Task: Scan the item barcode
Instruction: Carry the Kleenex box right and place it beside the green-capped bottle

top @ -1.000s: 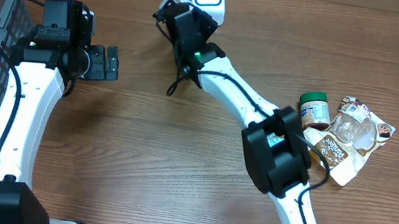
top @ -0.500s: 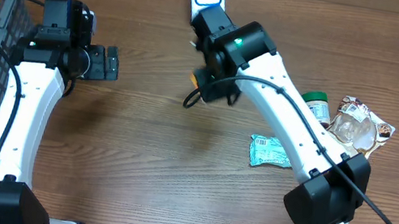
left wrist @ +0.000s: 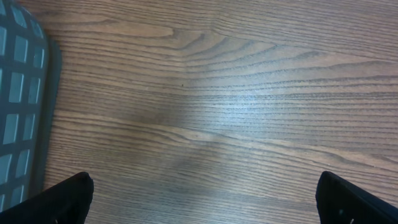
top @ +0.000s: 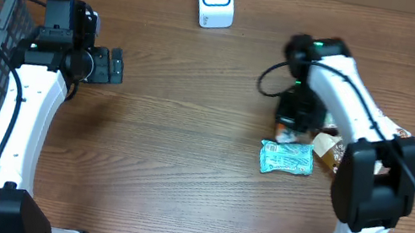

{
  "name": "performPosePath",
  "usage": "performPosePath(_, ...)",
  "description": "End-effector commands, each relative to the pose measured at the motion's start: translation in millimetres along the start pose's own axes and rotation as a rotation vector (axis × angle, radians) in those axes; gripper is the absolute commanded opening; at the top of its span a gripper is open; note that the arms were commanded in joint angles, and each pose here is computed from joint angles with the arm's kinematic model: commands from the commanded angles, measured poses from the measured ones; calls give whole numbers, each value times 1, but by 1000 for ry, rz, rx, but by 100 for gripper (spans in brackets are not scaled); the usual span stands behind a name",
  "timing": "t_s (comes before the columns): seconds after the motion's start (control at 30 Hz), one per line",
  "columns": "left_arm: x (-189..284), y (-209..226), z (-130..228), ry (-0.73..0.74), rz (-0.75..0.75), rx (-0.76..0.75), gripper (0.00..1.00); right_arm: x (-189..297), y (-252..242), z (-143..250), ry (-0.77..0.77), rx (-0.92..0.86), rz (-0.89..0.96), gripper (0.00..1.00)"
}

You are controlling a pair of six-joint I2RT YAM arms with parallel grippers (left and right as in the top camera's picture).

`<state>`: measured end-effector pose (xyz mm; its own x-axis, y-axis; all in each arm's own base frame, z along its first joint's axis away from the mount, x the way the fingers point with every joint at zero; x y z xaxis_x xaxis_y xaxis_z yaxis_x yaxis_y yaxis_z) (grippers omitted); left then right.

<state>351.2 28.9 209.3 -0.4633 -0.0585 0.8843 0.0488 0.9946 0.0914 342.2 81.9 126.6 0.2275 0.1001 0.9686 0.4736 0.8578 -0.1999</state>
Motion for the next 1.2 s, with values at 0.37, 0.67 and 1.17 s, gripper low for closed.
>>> performPosePath(0.37,-1,2,0,5,-7,-26,100,30,-21,25,23,100,-16,50)
performPosePath(0.67,-1,2,0,5,-7,-26,100,138,-34,114,-200,356,-398,68)
performPosePath(1.17,-1,2,0,5,-7,-26,100,200,-159,220,-517,427,-681,100)
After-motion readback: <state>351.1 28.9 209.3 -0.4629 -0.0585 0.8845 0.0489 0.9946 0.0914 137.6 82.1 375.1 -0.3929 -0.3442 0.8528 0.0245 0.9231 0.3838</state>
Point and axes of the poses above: each gripper's point midway between its finger pads, its own x axis back along the fingers, its own y axis along the line the jaws close on, z = x × y, the point moved 6 cm from there along x, back along the fingers, and after that the axes turned 14 degrees about -x, right-handed, at the moved point
